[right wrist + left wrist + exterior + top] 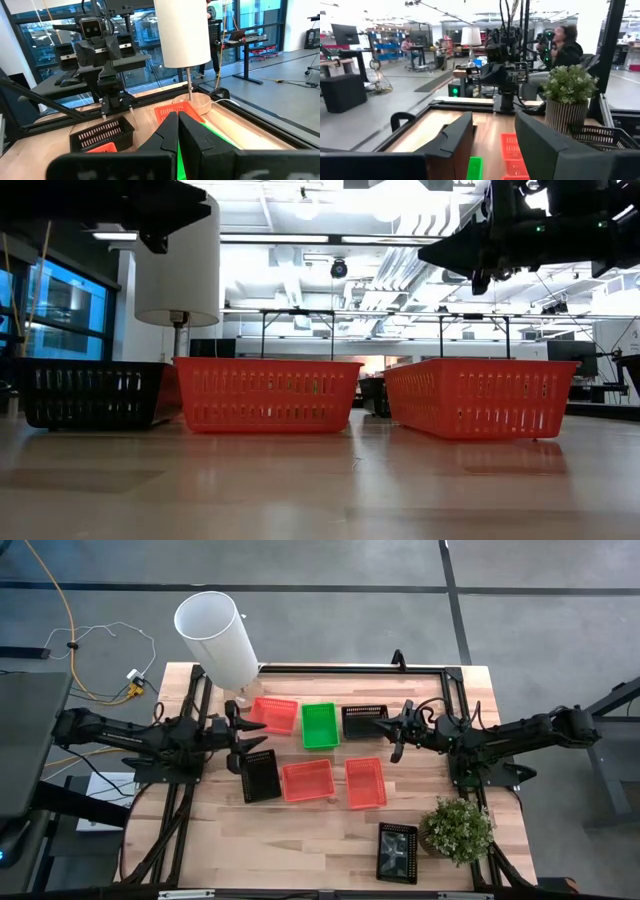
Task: Stack baskets by color
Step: Stack the bottom black bin on top of the top black bin
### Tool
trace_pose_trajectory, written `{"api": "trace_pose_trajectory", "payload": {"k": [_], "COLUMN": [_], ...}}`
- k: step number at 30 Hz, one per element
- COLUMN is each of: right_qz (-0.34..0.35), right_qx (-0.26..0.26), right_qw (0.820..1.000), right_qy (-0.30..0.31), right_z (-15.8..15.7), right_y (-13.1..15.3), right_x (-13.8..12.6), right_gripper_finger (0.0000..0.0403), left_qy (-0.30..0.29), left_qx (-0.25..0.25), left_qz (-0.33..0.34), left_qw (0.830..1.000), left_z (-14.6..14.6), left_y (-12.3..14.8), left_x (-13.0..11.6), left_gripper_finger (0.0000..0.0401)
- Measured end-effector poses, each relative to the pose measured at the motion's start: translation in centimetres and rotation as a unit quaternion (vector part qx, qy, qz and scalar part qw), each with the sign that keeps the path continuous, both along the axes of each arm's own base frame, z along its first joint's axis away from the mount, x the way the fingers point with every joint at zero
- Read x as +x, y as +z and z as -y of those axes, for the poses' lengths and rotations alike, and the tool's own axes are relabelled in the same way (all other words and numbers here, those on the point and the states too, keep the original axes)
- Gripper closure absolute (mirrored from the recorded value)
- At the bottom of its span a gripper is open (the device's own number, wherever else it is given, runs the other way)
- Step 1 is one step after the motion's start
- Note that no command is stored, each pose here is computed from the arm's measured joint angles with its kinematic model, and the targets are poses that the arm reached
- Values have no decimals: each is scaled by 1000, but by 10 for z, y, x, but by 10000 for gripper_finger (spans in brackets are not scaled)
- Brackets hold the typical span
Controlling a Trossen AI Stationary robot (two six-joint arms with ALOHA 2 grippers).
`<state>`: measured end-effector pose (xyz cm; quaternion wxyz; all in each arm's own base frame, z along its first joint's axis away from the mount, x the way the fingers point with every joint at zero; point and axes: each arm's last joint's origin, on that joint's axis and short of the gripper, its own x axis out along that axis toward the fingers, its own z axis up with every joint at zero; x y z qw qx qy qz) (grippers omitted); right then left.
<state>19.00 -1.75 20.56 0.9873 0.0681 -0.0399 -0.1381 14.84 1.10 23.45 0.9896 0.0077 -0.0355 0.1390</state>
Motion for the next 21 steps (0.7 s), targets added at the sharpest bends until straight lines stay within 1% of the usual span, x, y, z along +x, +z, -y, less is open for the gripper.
{"api": "trace_pose_trajectory", "payload": {"k": [1, 6, 11, 14, 18, 21], "right_qz": [0, 0, 6, 8, 8, 8], "right_qx": [0, 0, -1, -2, -2, -2], "right_qw": [1000, 1000, 1000, 1000, 1000, 1000], "right_qy": [2, 15, 17, 17, 17, 17], "right_z": [0, -1, -1, -1, -1, -1], "right_y": [0, 0, 1, 2, 2, 2], "right_x": [0, 0, 0, 0, 0, 0], "right_gripper_finger": [402, 402, 402, 402, 402, 402], "left_qy": [5, 76, 87, 74, 14, -2], "left_qx": [4, 1, -3, -2, 1, 2], "left_qz": [-4, -17, -16, -16, -16, -16], "left_qw": [1000, 997, 996, 997, 1000, 1000], "left_z": [0, -4, -5, -4, -1, 0], "left_y": [0, -2, -2, -2, -2, -2], "left_x": [-2, -7, -7, -7, -6, -5], "left_gripper_finger": [266, 266, 266, 266, 266, 266]}}
